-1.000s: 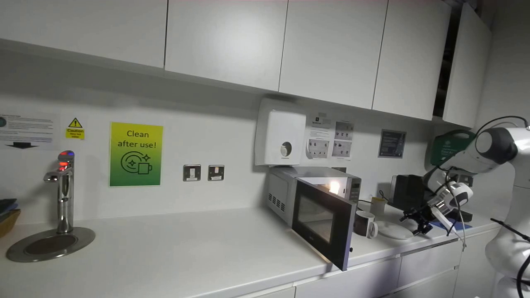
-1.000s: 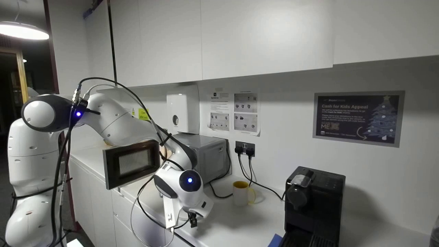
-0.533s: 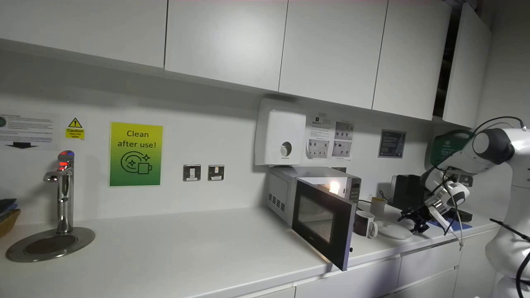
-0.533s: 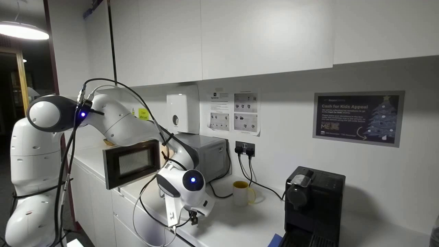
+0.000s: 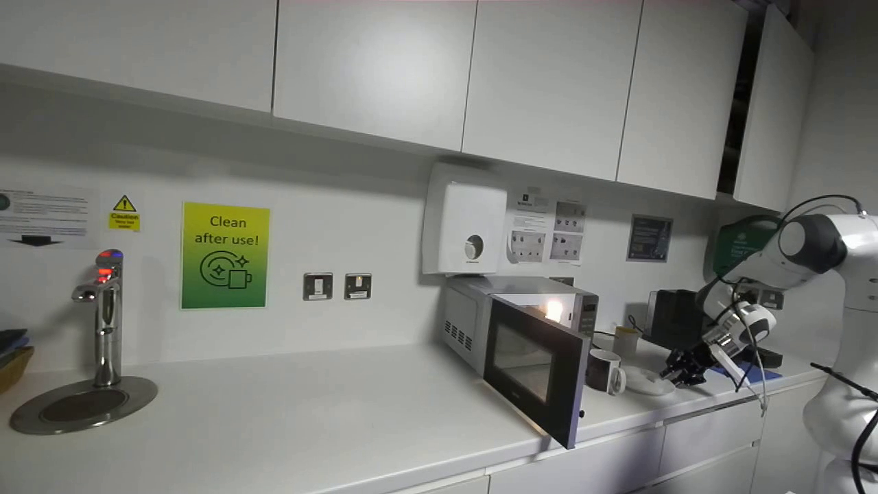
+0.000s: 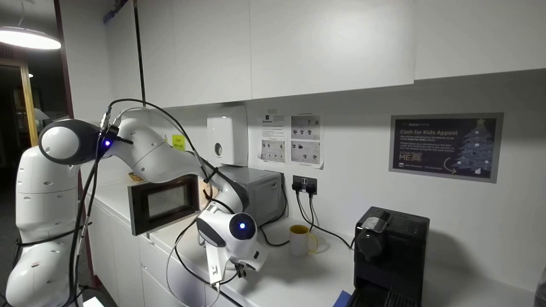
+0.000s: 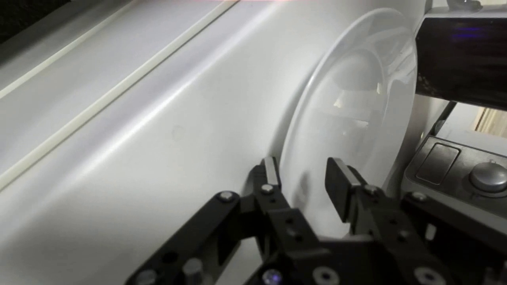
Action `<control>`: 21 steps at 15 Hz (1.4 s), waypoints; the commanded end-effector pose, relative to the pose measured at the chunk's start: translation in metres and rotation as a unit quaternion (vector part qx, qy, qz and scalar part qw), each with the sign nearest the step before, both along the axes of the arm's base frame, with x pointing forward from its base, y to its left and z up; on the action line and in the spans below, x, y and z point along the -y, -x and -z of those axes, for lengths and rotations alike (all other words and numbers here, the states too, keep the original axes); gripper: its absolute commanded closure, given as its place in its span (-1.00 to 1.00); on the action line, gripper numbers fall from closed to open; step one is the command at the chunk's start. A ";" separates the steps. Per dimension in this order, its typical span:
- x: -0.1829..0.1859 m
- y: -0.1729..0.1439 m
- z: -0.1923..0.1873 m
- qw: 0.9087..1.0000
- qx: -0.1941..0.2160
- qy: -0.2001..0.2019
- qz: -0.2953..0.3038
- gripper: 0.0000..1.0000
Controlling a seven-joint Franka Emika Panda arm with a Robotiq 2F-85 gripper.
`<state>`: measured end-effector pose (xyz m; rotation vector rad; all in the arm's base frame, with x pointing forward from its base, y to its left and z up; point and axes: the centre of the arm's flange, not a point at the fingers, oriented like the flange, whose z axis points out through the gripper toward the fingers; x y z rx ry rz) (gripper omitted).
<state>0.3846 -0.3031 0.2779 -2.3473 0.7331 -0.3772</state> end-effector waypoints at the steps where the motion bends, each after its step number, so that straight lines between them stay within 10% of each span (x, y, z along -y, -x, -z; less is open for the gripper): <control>1: 0.008 -0.004 0.002 1.000 0.016 -0.010 -0.012 0.83; 21: 0.020 0.012 -0.069 0.996 0.086 0.016 -0.016 0.98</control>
